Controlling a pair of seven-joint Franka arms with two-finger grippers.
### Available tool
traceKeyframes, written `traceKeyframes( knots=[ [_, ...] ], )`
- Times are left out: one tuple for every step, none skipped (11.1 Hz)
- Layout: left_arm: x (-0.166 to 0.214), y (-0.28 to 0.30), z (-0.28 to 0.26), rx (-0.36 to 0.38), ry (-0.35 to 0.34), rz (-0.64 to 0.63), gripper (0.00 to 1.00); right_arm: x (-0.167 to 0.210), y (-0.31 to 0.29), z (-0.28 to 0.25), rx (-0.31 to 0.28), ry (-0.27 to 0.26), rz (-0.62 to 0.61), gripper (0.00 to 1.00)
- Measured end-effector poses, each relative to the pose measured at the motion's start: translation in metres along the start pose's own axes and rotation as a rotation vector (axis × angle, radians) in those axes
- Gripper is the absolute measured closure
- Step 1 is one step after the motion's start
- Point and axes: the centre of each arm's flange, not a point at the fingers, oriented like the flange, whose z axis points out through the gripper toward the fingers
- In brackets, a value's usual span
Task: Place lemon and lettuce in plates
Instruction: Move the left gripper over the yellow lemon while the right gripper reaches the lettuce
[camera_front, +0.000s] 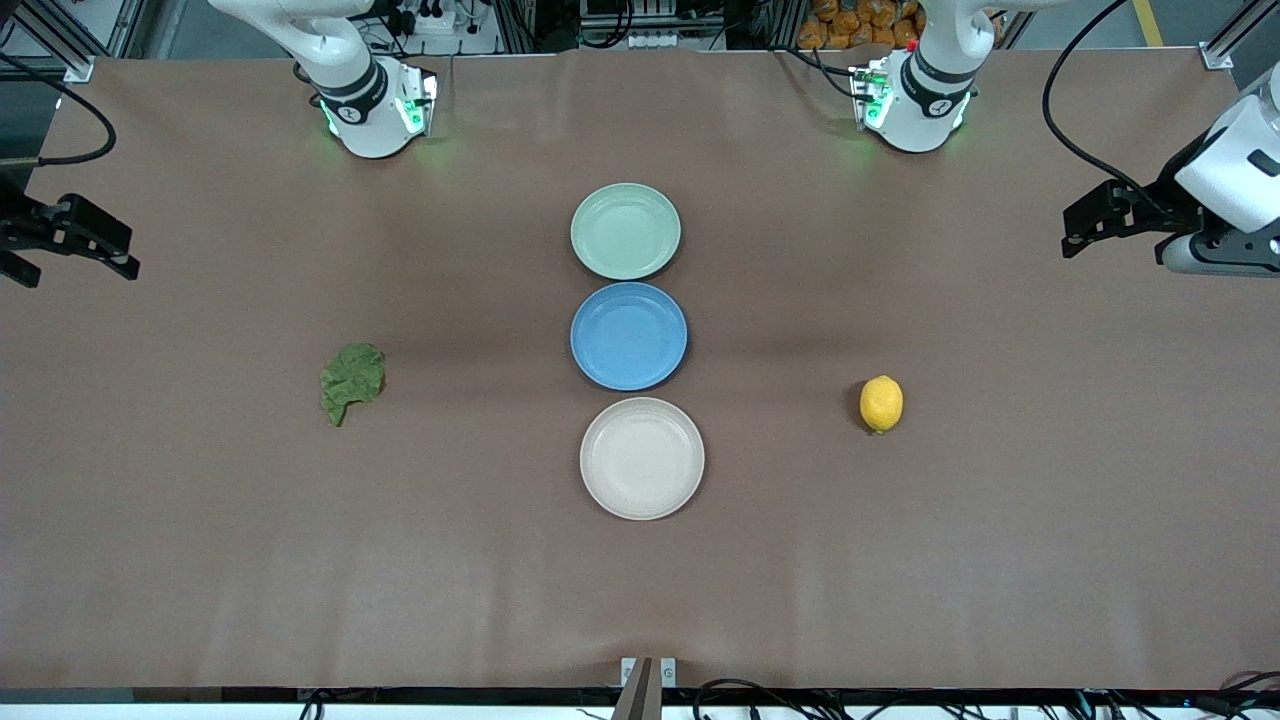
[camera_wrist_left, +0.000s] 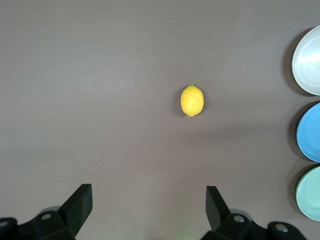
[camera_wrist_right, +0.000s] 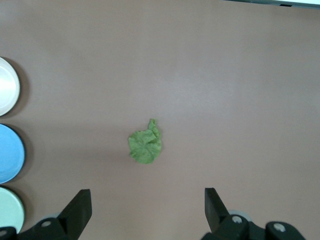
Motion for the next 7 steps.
traceKeyframes(
  knots=[
    [0.001,0.000,0.001,0.000,-0.003,0.000,0.00,-0.001,0.000,-0.001,0.012,0.003,0.002,0.00],
    [0.001,0.000,0.002,0.000,-0.004,0.001,0.00,-0.002,-0.001,-0.002,0.021,-0.002,0.003,0.00],
    [0.002,0.001,0.002,0.000,-0.004,0.002,0.00,-0.004,-0.001,-0.003,0.027,-0.005,0.004,0.00],
    [0.004,0.002,0.004,0.000,-0.007,0.004,0.00,-0.005,-0.001,-0.004,0.029,-0.008,0.004,0.00],
    [0.008,0.003,0.009,0.000,-0.016,0.005,0.00,-0.005,-0.001,-0.004,0.030,-0.012,0.004,0.00],
    [0.013,0.004,0.017,0.000,-0.029,0.006,0.00,-0.006,0.000,-0.003,0.030,-0.015,0.006,0.00],
    [0.021,0.006,0.028,0.000,-0.048,0.010,0.00,-0.006,0.001,-0.003,0.030,-0.016,0.008,0.00]
  ],
)
